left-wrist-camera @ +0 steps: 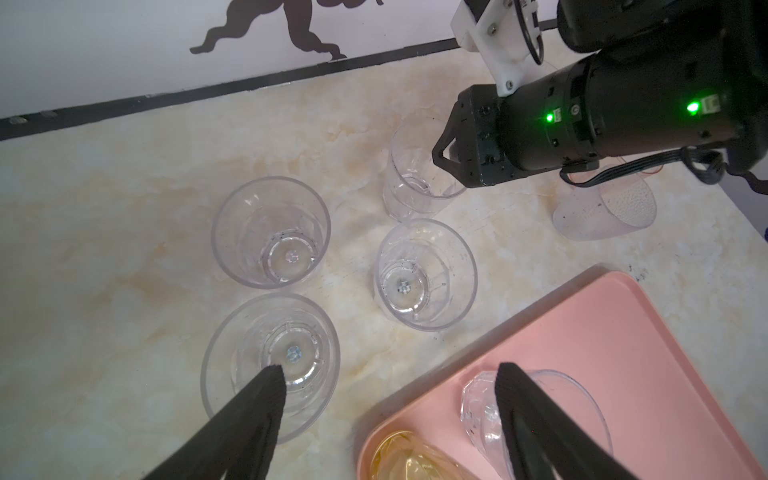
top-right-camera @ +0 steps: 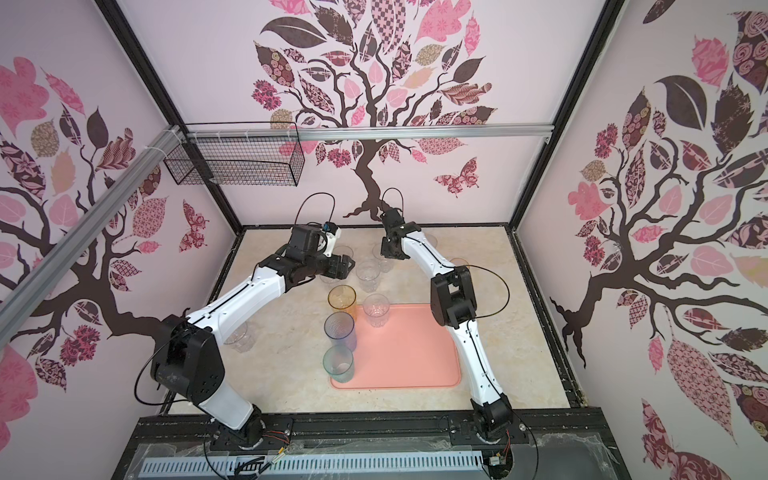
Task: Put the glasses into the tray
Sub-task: 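Lift the second clear glass toward the tray while the left gripper moves over the tray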
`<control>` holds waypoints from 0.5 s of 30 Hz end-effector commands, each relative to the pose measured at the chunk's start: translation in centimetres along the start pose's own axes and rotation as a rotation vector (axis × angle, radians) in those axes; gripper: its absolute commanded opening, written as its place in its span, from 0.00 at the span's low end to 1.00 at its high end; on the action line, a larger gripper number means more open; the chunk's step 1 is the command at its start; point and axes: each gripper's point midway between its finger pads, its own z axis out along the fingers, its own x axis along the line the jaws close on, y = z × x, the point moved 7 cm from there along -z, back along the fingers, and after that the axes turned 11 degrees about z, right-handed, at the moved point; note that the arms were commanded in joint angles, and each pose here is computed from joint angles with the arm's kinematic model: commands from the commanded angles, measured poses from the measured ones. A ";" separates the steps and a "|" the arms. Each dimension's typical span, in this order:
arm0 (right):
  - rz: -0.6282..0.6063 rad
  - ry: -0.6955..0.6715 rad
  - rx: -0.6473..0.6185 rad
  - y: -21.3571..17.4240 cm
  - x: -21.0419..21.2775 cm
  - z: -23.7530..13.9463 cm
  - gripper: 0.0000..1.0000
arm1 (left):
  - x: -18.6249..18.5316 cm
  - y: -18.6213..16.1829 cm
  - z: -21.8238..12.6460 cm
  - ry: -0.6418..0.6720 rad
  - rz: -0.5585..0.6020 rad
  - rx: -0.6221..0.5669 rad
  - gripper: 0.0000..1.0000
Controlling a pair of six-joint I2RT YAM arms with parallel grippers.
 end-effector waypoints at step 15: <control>-0.046 -0.002 -0.134 3.2 0.3 -6.7 0.03 | -0.1 2.0 -1.3 -0.001 -0.038 -0.001 0.81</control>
